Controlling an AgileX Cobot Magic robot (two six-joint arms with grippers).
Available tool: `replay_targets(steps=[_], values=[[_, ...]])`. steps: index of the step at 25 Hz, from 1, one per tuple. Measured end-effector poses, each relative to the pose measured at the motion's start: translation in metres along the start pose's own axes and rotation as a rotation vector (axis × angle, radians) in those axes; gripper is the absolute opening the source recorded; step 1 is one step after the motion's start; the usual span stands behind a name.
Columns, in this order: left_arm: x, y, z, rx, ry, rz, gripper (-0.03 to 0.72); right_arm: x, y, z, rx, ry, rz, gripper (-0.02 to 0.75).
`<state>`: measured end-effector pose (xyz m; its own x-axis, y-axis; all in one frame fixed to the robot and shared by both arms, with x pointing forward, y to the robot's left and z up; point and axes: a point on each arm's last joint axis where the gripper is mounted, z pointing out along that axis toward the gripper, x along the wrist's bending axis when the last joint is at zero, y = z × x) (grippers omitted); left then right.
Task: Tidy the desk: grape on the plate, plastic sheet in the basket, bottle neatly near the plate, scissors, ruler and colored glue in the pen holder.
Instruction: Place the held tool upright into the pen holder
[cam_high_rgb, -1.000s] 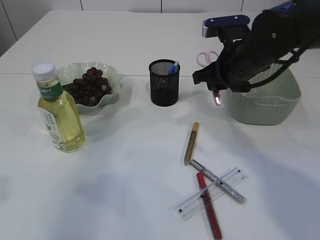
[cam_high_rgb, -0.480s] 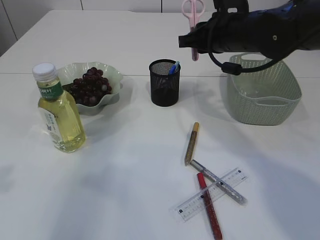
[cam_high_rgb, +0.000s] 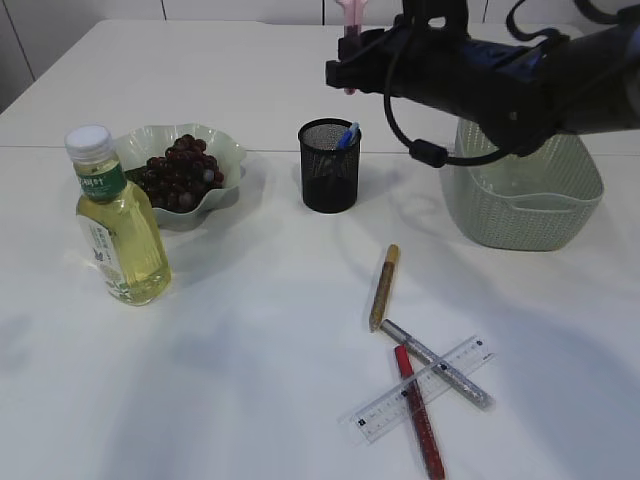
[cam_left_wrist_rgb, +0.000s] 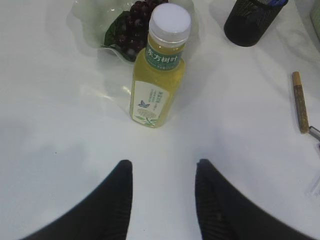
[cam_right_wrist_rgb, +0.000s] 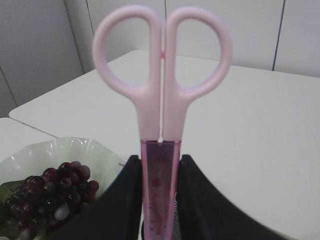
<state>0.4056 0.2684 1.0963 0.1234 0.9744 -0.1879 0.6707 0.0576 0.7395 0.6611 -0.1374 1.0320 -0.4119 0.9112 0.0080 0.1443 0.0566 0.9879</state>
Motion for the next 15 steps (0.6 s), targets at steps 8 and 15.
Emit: replay_targets(steps=[8,15], values=[[0.001,0.0,0.0,-0.004,0.008,0.009,0.309,0.004,-0.02,0.032,-0.023,0.028,-0.019,0.181],[0.002,0.002,0.0,-0.025,0.018,0.023,0.309,0.002,-0.032,0.058,-0.014,0.035,-0.048,0.181]])
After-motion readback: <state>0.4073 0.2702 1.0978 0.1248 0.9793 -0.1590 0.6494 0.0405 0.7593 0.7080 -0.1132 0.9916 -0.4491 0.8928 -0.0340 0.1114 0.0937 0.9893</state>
